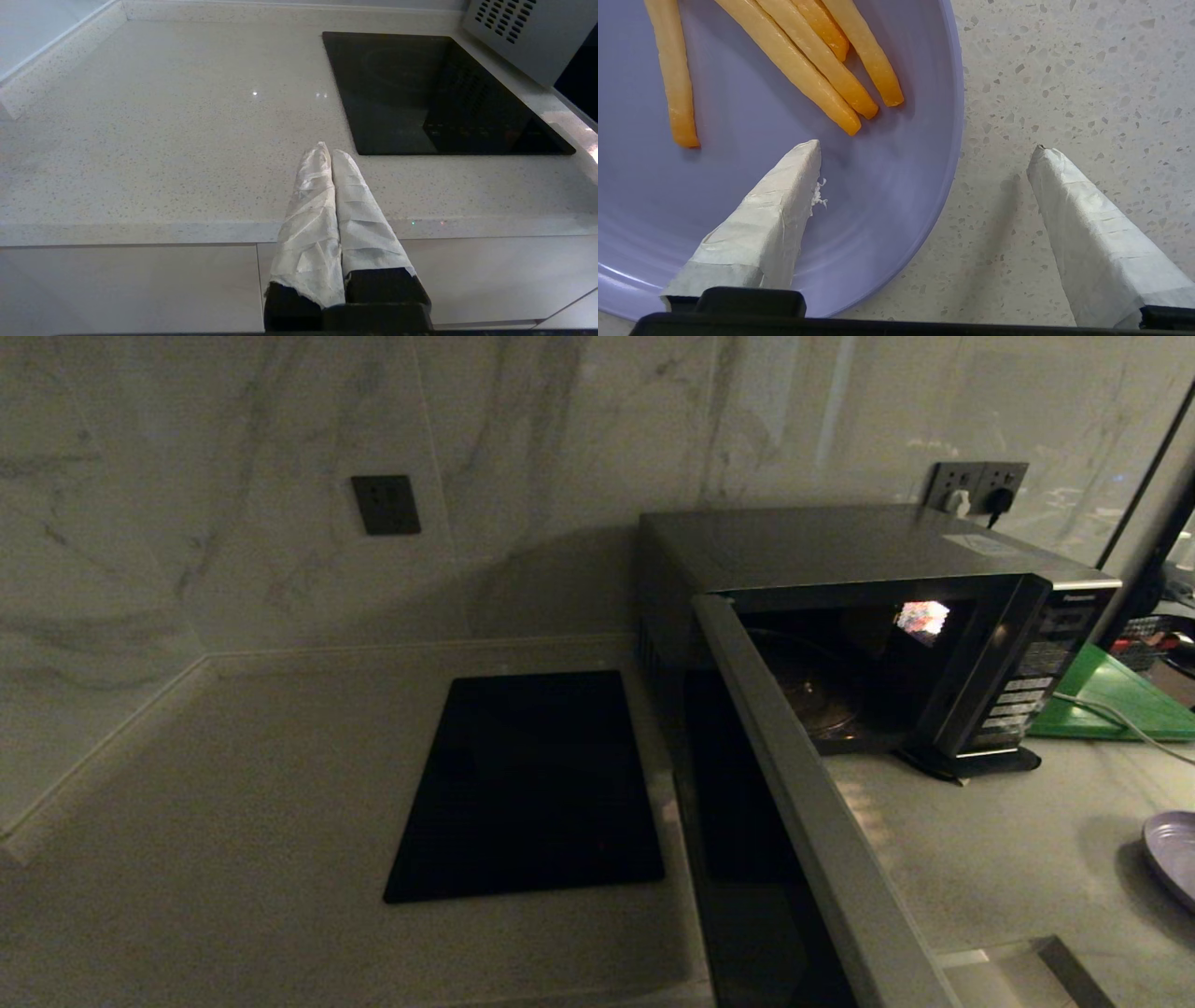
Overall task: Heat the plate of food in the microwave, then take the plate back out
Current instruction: Put the plate in the microwave oven
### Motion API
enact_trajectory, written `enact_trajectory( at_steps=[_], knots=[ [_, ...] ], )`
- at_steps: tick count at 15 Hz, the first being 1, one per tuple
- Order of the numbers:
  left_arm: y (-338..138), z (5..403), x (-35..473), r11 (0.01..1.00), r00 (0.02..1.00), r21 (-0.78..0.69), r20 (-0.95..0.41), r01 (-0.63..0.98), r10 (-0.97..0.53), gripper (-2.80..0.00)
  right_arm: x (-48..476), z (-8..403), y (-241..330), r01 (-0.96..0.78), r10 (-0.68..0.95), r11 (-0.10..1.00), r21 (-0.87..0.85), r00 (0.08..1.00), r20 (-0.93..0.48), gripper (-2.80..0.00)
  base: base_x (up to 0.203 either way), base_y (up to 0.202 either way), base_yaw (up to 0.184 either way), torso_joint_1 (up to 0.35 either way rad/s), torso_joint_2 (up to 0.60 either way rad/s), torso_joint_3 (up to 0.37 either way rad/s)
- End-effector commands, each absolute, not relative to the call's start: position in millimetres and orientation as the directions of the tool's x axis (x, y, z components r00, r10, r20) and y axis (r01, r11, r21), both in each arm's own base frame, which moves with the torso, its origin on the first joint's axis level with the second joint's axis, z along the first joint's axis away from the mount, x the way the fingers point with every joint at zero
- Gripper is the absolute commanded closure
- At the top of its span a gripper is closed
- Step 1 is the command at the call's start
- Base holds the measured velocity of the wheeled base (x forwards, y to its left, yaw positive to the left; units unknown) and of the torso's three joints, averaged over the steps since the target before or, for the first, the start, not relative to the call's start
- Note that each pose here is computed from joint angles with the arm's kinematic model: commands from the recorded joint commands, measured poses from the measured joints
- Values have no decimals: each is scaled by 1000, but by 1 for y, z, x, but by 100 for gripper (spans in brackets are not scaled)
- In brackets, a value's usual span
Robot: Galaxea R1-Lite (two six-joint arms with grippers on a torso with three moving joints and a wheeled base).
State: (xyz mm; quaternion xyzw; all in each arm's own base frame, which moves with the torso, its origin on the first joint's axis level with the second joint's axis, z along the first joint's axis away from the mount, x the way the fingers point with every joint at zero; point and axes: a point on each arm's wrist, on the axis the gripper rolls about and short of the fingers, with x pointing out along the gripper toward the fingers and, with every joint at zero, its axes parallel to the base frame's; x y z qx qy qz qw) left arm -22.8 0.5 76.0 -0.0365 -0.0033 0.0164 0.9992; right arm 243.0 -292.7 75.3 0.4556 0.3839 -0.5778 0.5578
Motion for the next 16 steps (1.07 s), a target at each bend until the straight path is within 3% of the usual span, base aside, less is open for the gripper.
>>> enact_trajectory(
  at_steps=[1,2,3,16],
  knots=[
    [1,76,-23,997,999,-74,5,-33,34,0,243,71,-293,995,-283,-88,54,27,-959,-280,0,0,0,0,0,0],
    [1,76,-23,997,999,-74,5,-33,34,0,243,71,-293,995,-285,-88,55,27,-958,-280,0,0,0,0,0,0],
    [1,76,-23,997,999,-74,5,-33,34,0,243,71,-293,995,-284,-87,55,28,-958,0,0,0,0,0,0,0],
    [1,76,-23,997,999,-74,5,-33,34,0,242,70,-292,995,-278,-86,51,25,-960,0,0,0,0,0,0,0]
  ],
)
